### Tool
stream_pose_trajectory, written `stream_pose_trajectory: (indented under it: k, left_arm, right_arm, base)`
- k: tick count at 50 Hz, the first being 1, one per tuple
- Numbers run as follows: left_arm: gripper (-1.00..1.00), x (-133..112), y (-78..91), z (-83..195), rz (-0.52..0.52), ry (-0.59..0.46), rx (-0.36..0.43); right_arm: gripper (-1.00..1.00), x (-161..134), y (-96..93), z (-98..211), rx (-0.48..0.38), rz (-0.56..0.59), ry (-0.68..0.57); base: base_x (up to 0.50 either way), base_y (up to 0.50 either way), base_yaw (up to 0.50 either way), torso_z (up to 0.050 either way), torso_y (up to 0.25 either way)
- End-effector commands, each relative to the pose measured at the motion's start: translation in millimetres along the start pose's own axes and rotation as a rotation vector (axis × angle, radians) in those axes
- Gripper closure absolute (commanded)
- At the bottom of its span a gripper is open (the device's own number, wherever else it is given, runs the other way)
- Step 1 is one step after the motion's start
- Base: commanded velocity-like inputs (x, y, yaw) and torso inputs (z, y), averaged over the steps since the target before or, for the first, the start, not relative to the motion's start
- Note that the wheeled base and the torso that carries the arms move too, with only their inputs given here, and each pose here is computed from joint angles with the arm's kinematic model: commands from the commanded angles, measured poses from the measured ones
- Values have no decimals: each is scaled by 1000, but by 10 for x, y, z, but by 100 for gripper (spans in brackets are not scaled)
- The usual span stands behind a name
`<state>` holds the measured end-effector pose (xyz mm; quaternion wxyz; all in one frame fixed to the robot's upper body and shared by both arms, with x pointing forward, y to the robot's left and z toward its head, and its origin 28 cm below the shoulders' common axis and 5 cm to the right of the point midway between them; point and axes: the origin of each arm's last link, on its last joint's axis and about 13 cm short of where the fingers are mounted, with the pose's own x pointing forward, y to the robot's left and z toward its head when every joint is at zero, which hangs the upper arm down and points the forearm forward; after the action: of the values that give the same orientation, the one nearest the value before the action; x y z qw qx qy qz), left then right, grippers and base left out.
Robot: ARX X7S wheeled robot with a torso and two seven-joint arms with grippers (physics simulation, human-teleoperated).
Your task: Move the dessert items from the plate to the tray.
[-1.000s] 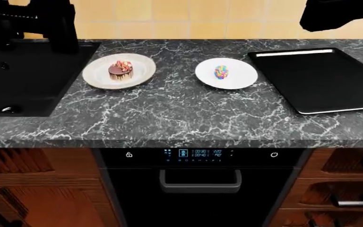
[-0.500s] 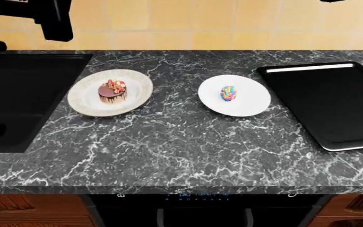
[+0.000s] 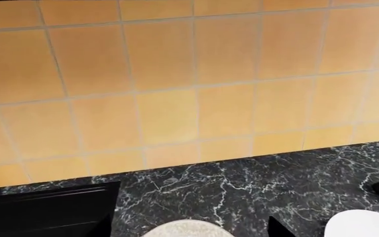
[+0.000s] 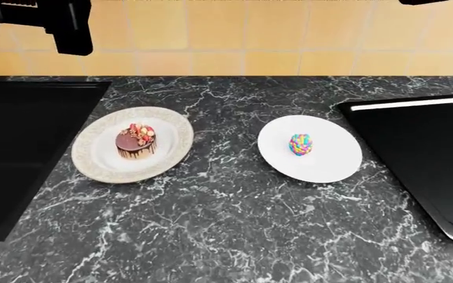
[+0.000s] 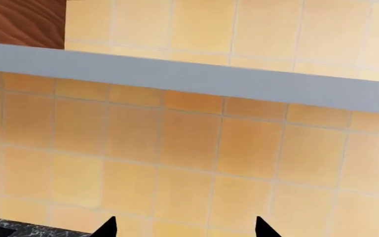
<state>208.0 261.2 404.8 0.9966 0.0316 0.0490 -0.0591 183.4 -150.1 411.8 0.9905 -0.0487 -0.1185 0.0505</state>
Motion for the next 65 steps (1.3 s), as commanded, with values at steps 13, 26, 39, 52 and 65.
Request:
stream_pose_trajectory:
  k: [13, 26, 39, 52, 65]
  left_arm:
    - [-100, -3, -26, 20, -7, 7, 16]
    - [-100, 0, -56, 18, -15, 13, 21]
    - [-100, 19, -35, 68, -16, 112, 52]
    - [-100, 224, 54, 12, -37, 315, 82]
    - [-100, 354, 130, -46, -42, 495, 123]
  right_arm:
    - [-100, -13, -18, -10, 6, 4, 2]
    - [-100, -8, -15, -18, 4, 7, 21]
    - [-100, 135, -16, -11, -11, 50, 199]
    - [-100, 422, -6, 47, -52, 137, 443]
    - [-100, 545, 2, -15, -52, 209, 627]
  base:
    - [253, 0, 0, 0, 0]
    - [224, 0, 0, 0, 1]
    - [38, 0, 0, 0, 1]
    - [0, 0, 0, 0, 0]
    - [0, 0, 0, 0, 0]
